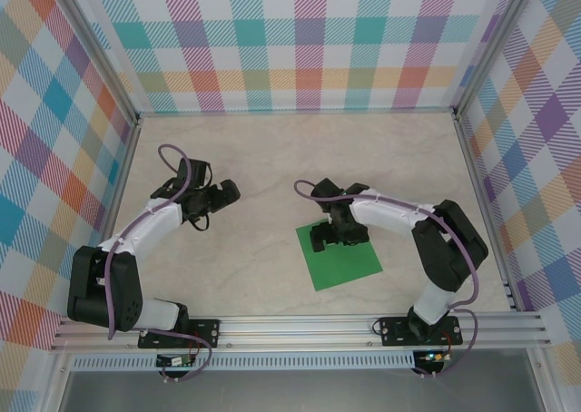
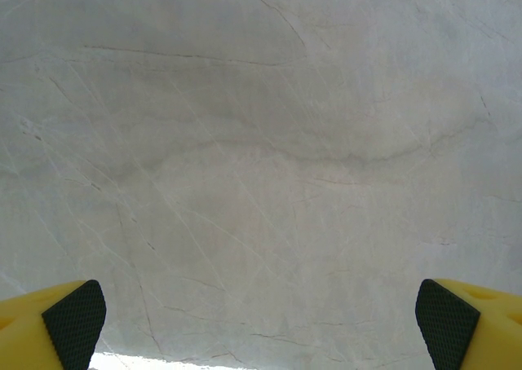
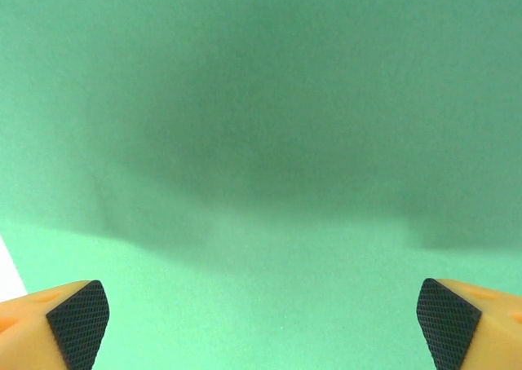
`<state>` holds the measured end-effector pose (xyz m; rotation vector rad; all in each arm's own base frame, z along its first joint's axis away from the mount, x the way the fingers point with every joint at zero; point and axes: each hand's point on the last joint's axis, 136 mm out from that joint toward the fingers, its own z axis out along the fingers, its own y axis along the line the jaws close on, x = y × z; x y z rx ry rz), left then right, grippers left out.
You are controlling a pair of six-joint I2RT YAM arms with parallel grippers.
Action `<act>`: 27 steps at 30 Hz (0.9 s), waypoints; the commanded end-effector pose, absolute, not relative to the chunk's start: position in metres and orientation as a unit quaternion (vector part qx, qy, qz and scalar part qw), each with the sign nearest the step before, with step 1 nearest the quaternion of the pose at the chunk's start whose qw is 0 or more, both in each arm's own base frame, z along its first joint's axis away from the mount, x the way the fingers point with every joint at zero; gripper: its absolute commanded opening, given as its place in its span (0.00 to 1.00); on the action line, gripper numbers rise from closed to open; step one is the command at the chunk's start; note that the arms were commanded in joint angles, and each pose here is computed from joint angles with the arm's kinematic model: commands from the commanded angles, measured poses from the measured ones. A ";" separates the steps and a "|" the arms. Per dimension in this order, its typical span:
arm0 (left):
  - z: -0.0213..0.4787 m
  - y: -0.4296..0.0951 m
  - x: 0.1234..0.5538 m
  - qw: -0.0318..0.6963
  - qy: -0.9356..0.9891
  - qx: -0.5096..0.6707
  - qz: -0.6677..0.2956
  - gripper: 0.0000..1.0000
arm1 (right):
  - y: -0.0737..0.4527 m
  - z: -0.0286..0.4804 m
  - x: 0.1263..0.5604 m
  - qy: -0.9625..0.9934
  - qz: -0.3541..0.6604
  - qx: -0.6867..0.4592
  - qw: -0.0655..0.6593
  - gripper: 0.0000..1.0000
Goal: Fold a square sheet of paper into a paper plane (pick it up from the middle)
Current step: Fold the square sheet of paper in half at the center of the table.
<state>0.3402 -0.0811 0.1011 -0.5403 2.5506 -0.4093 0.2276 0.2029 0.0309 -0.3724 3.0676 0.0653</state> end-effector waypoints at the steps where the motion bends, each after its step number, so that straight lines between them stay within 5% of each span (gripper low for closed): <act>1: 0.099 -0.083 0.334 0.243 0.937 -0.203 -0.149 1.00 | 0.194 0.014 0.206 0.993 0.012 -0.113 -0.018 1.00; 14: 0.098 -0.083 0.333 0.242 0.937 -0.203 -0.147 1.00 | 0.182 -0.021 0.196 0.994 -0.021 -0.096 -0.051 0.90; 21: 0.098 -0.086 0.329 0.240 0.935 -0.207 -0.156 1.00 | 0.194 0.008 0.214 0.996 0.009 -0.085 0.009 0.69; 27: 0.096 -0.101 0.323 0.244 0.921 -0.227 -0.200 1.00 | 0.252 0.052 0.225 0.981 0.175 -0.074 0.046 0.39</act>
